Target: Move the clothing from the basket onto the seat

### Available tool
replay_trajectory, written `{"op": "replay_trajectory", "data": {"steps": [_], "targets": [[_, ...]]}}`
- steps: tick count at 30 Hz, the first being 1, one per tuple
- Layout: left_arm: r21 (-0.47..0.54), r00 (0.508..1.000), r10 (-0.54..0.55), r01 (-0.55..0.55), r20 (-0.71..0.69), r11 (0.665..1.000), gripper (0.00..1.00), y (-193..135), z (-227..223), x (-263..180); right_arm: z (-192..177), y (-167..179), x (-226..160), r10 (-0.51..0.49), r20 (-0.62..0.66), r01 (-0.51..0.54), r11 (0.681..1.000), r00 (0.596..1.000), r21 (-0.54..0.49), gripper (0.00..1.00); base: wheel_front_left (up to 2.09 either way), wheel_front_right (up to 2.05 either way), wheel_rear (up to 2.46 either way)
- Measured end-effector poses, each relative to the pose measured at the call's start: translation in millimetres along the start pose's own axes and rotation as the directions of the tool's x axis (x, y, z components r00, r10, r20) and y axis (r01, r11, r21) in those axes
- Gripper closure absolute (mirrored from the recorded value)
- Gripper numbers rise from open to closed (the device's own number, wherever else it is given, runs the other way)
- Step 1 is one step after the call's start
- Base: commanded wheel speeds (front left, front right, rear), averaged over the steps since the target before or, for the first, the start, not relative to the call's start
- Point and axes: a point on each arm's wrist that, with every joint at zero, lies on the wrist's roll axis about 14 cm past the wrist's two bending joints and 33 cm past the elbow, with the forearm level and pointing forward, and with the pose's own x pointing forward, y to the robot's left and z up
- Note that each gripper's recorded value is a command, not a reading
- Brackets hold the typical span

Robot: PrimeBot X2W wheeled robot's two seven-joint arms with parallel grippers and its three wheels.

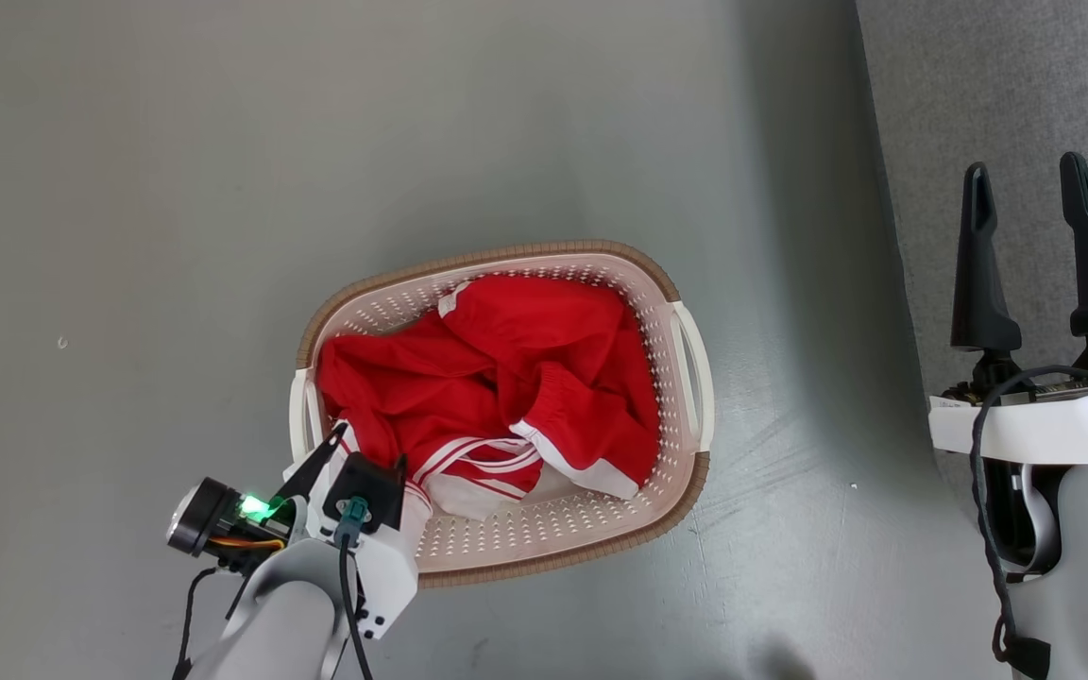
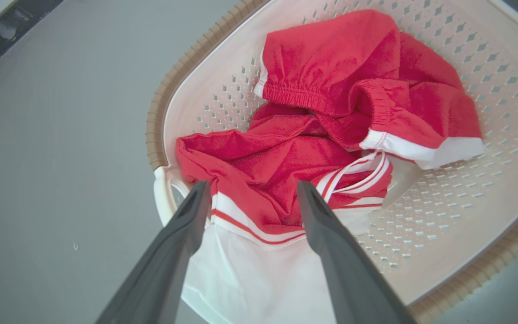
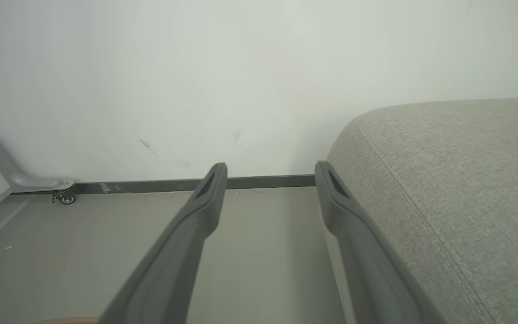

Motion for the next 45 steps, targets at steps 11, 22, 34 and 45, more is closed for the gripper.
{"op": "replay_trajectory", "data": {"steps": [11, 22, 34, 45], "targets": [[0.047, 0.996, 0.003, 0.001, -0.086, 0.999, 0.51, 1.1, -16.5, 4.7, -4.8, -4.1, -1.1, -0.011, -0.013, 0.011, 1.0, 1.0, 0.002, 0.0, 0.0, 0.0, 0.0], [0.08, 0.991, 0.025, -0.014, -0.133, 0.997, 0.44, 4.3, -26.5, 8.3, -7.9, -7.1, -1.5, -0.019, -0.02, 0.018, 1.0, 1.0, -0.003, 0.0, 0.0, 0.0, 0.0], [0.103, 0.988, 0.05, -0.035, -0.146, 0.994, 0.74, 5.8, -23.3, 15.4, -7.0, -13.1, -2.1, -0.035, -0.016, 0.035, 0.999, 0.999, -0.001, 0.0, 0.0, 0.0, 0.0], [0.098, 0.991, 0.058, -0.047, -0.119, 0.994, 1.0, 8.8, -15.6, 17.8, -6.0, -11.0, -0.7, -0.03, -0.011, 0.03, 1.0, 0.999, 0.002, 0.0, 0.0, 0.0, 0.0]]}}
